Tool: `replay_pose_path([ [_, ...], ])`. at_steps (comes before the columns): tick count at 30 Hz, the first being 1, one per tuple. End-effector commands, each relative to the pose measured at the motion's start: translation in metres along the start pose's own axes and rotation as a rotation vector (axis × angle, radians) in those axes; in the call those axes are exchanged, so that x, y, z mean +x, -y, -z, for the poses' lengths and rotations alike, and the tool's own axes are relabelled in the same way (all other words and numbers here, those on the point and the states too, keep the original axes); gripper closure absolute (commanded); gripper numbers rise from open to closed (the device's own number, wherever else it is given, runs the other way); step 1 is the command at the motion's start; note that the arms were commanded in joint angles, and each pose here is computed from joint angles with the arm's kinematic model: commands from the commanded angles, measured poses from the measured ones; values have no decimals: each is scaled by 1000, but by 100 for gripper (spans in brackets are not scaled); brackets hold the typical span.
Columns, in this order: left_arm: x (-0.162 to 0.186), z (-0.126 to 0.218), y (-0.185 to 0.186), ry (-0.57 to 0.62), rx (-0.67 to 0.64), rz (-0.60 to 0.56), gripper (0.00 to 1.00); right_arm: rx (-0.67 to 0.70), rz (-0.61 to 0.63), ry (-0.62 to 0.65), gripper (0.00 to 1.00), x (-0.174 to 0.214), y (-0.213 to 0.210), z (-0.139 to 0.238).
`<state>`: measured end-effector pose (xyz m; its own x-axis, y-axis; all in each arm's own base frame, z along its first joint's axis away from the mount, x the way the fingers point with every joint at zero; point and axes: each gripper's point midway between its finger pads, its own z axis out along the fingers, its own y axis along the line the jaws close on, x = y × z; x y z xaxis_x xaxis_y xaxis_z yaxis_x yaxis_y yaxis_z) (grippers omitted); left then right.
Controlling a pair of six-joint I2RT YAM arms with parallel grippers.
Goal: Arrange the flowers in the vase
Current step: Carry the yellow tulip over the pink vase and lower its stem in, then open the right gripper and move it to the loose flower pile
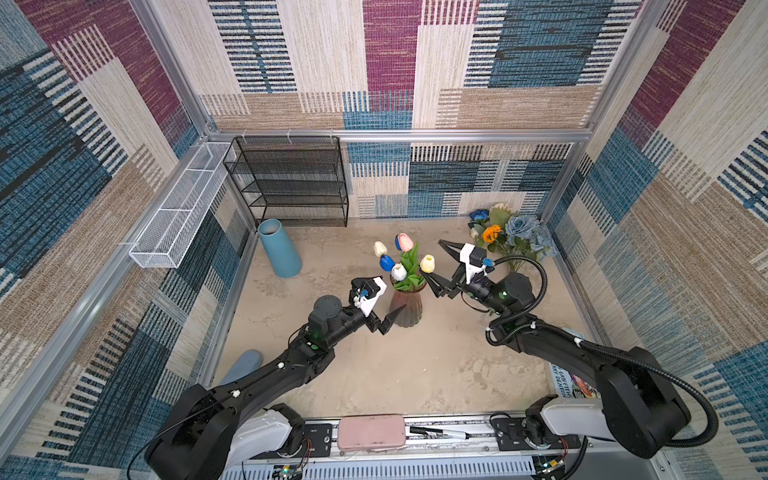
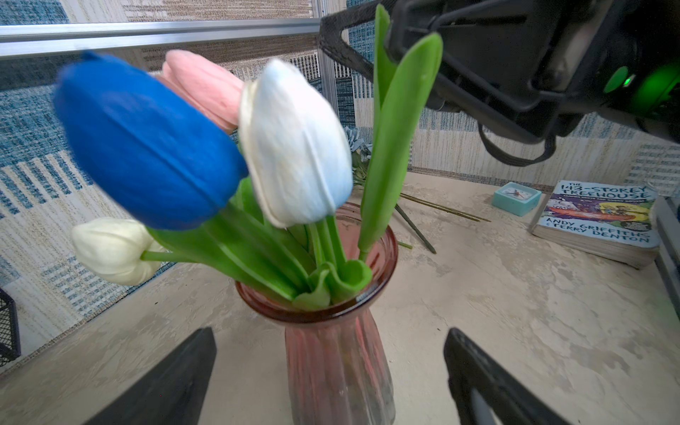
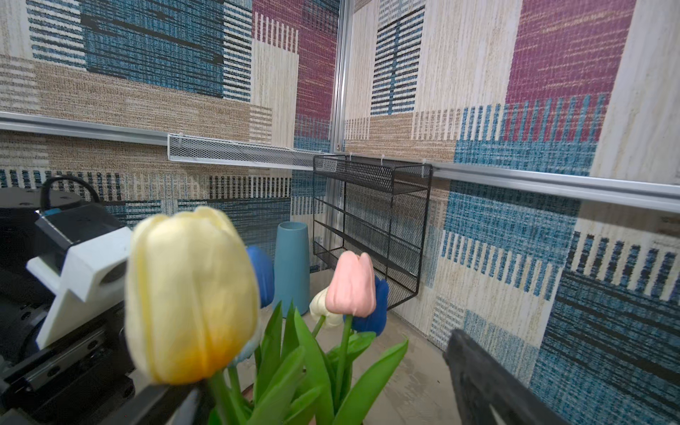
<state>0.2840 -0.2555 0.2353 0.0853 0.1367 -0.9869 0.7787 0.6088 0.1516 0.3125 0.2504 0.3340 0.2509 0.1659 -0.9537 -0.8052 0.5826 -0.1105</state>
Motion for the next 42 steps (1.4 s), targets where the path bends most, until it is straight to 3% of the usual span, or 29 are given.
replay_pose_path([
  [1,-12,1,1,34,10,3,1,9,76,7,5,-13,-2,6],
  [6,-16,3,0,37,4,-8,1,-53,157,14,3,-34,-17,13],
  [9,-16,3,0,39,2,-12,1,-65,140,-48,9,-25,-13,2],
  [17,-15,3,0,38,5,-5,1,90,-60,-242,30,20,40,-45],
  [28,-7,6,-1,21,-15,-9,1,122,-155,-436,26,66,51,-53],
  [36,-7,4,-3,21,-20,-14,1,59,-98,-332,11,35,31,-36],
  [42,-12,2,-3,34,-15,-14,1,7,-47,-263,8,17,15,-23],
])
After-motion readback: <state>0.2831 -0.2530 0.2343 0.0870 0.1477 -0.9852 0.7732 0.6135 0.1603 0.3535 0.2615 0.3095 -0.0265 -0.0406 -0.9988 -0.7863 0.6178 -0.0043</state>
